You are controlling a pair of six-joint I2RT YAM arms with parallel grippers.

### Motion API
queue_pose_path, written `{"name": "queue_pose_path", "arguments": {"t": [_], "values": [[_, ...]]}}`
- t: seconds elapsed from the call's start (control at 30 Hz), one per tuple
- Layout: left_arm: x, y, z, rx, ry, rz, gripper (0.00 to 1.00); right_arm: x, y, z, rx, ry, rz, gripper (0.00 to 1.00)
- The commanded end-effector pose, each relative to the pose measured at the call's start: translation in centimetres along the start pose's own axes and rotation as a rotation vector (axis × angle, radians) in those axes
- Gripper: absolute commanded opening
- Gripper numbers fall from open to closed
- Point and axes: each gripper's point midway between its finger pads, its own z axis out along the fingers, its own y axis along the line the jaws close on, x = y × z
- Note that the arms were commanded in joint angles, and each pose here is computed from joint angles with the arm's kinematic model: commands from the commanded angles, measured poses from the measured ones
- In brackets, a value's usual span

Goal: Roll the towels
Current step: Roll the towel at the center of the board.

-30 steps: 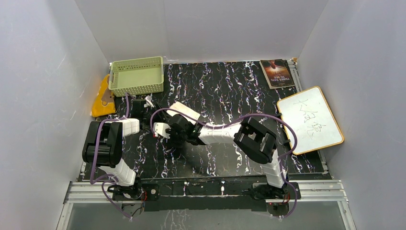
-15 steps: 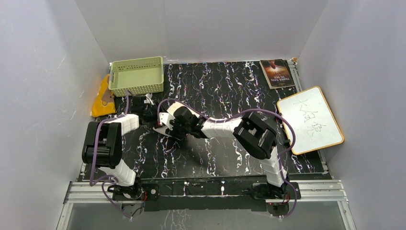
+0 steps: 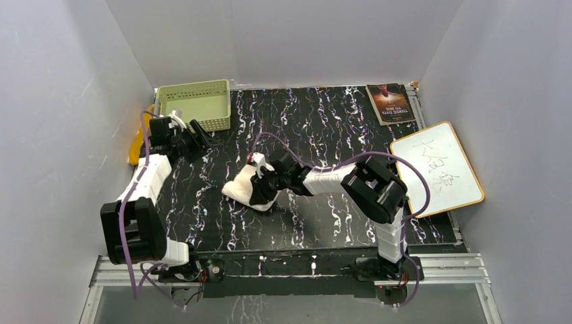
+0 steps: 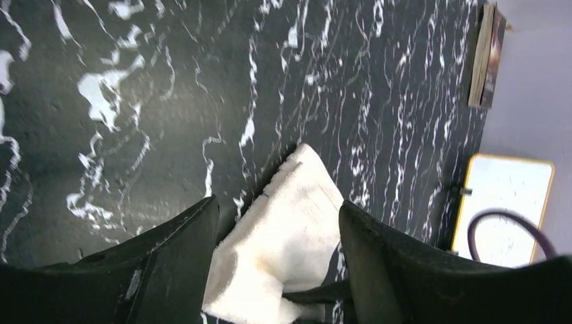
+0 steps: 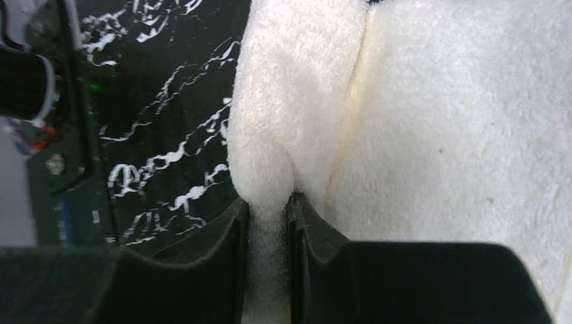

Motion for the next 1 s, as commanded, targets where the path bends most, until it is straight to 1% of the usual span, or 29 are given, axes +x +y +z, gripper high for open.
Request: {"name": "queue_pose_path", "arguments": {"t": [0.0, 0.1, 0.2, 0.27, 0.4, 0.43, 0.5, 0.67, 0.8, 0.87, 0.97], "values": [[3.1, -1.4, -1.9, 0.084, 0.075, 0.038, 0.64, -0.6, 2.1, -1.7, -0.074, -0.022, 0.303, 0.0], [4.4, -1.6, -2.6, 0.12, 0.093, 0.051, 0.61, -2.3, 0.7, -2.9, -0.06, -0.05, 0.434, 0.0], [5.6, -1.7, -3.1, 0.146, 0.103, 0.052, 0.6, -3.6, 0.5, -4.4, -0.173, -0.081, 0.554, 0.0], [6.2, -1.6, -3.1, 0.16, 0.11, 0.043, 0.6, -4.5, 0.1, -5.3, -0.238, -0.128, 0.605, 0.0], [7.3, -2.1, -2.7, 0.191, 0.128, 0.02, 0.59, -4.6, -1.1, -6.4, -0.297, -0.194, 0.727, 0.0], [7.6, -2.2, -2.5, 0.195, 0.133, 0.011, 0.59, -4.6, -1.4, -6.6, -0.307, -0.208, 0.779, 0.0], [8.1, -2.8, -2.0, 0.207, 0.142, 0.011, 0.59, -4.0, -2.1, -6.7, -0.308, -0.218, 0.834, 0.0], [9.9, -5.0, 0.1, 0.244, 0.181, 0.0, 0.57, -2.4, -3.3, -5.8, -0.288, -0.192, 0.936, 0.0], [10.3, -7.1, 1.4, 0.293, 0.19, -0.013, 0.54, -1.9, -3.7, -6.2, -0.311, -0.246, 1.038, 0.0], [10.4, -7.4, 2.4, 0.294, 0.198, -0.03, 0.53, -1.7, -4.2, -6.5, -0.319, -0.29, 1.08, 0.0], [10.3, -7.6, 3.5, 0.301, 0.202, -0.032, 0.53, -1.0, -4.7, -6.8, -0.317, -0.322, 1.142, 0.0]]}}
